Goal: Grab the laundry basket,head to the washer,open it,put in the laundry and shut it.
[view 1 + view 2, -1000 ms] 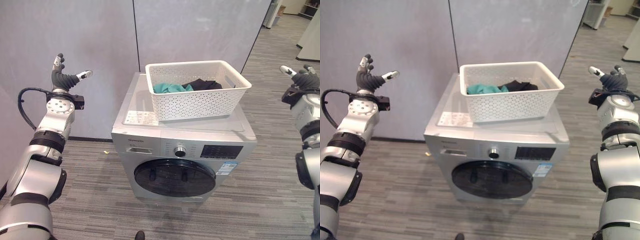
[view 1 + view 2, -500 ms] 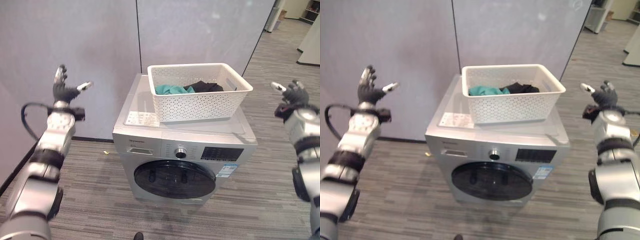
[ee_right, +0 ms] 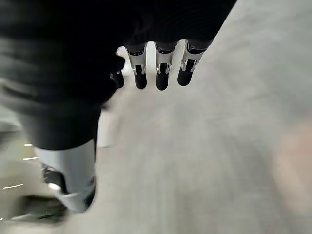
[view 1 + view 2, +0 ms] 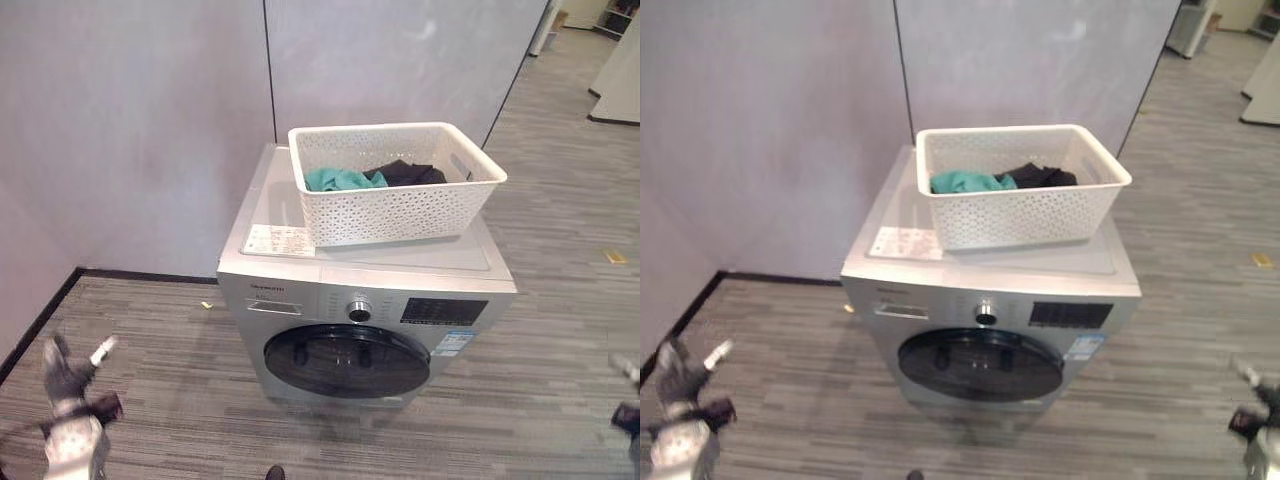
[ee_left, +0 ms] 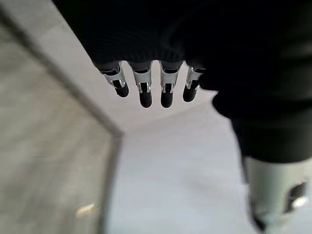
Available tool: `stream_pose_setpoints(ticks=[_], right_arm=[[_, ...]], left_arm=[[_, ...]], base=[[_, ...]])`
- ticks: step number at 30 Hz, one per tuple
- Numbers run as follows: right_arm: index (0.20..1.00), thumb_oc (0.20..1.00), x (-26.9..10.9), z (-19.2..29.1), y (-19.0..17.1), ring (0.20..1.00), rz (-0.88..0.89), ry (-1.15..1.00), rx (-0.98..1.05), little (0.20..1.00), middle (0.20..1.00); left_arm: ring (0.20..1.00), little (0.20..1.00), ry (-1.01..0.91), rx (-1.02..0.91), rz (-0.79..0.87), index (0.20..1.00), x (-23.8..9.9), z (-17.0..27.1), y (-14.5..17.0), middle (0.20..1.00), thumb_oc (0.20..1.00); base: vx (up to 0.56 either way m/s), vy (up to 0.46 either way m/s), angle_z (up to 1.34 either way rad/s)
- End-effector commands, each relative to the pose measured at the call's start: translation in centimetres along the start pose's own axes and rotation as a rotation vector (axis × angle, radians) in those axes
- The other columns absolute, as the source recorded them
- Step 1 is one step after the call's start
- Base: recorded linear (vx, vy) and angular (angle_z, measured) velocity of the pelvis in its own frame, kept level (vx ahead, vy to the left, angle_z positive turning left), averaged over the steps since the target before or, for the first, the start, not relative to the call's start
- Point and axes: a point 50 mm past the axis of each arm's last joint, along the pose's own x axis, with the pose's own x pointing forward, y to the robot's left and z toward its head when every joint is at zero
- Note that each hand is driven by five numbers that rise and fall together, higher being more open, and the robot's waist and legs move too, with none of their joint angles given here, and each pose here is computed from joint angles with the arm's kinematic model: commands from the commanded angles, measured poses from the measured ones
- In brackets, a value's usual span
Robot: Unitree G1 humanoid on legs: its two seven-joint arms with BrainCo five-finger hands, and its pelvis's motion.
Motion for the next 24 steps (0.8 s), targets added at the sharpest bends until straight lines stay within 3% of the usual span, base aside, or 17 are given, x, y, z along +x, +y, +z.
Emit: stream_pose_setpoints(ticks=[1,12,16,18,21,23,24], right_arm=[[1.000,1.000,0.8,4.2,0.6,1.000,0.005,-0.156,0.014,1.000,1.000],[1.000,1.000,0.6,-0.3,0.9,1.000,0.000,0.018,-0.054,1.000,1.000],[1.000,1.000,-0.5,-4.6,4.6,1.000,0.119,0.173,-0.184,1.000,1.000],[1.000,1.000,-0.5,-4.6,4.6,1.000,0.120,0.173,-0.183,1.000,1.000],[1.000,1.000,-3.3,-10.2,7.7,1.000,0.261,0.365,-0.379,1.000,1.000],[1.000,1.000,-7.4,-15.5,9.4,1.000,0.402,0.528,-0.559,1.000,1.000],[1.000,1.000,-13.2,-18.6,15.8,1.000,0.775,0.428,-0.929,1.000,1.000]], left_arm=[[1.000,1.000,-0.172,-0.033,-0.010,1.000,2.1,4.6,-1.0,1.000,1.000],[1.000,1.000,0.021,0.086,-0.010,1.000,1.9,0.0,-1.0,1.000,1.000],[1.000,1.000,0.295,0.193,0.001,1.000,0.6,-5.8,-1.0,1.000,1.000],[1.000,1.000,0.294,0.192,0.002,1.000,0.6,-5.7,-1.0,1.000,1.000],[1.000,1.000,0.483,0.318,-0.078,1.000,-1.9,-9.8,-2.1,1.000,1.000],[1.000,1.000,0.584,0.360,-0.148,1.000,-4.0,-12.1,-3.3,1.000,1.000],[1.000,1.000,0.774,0.545,-0.398,1.000,-10.0,-16.4,-6.0,1.000,1.000]], base=[[0.00,0.000,0.00],[0.00,0.000,0.00],[-0.01,-0.004,0.00],[-0.02,-0.001,-0.06],[0.00,-0.004,0.03],[0.05,0.064,0.11],[0.03,0.150,0.16]])
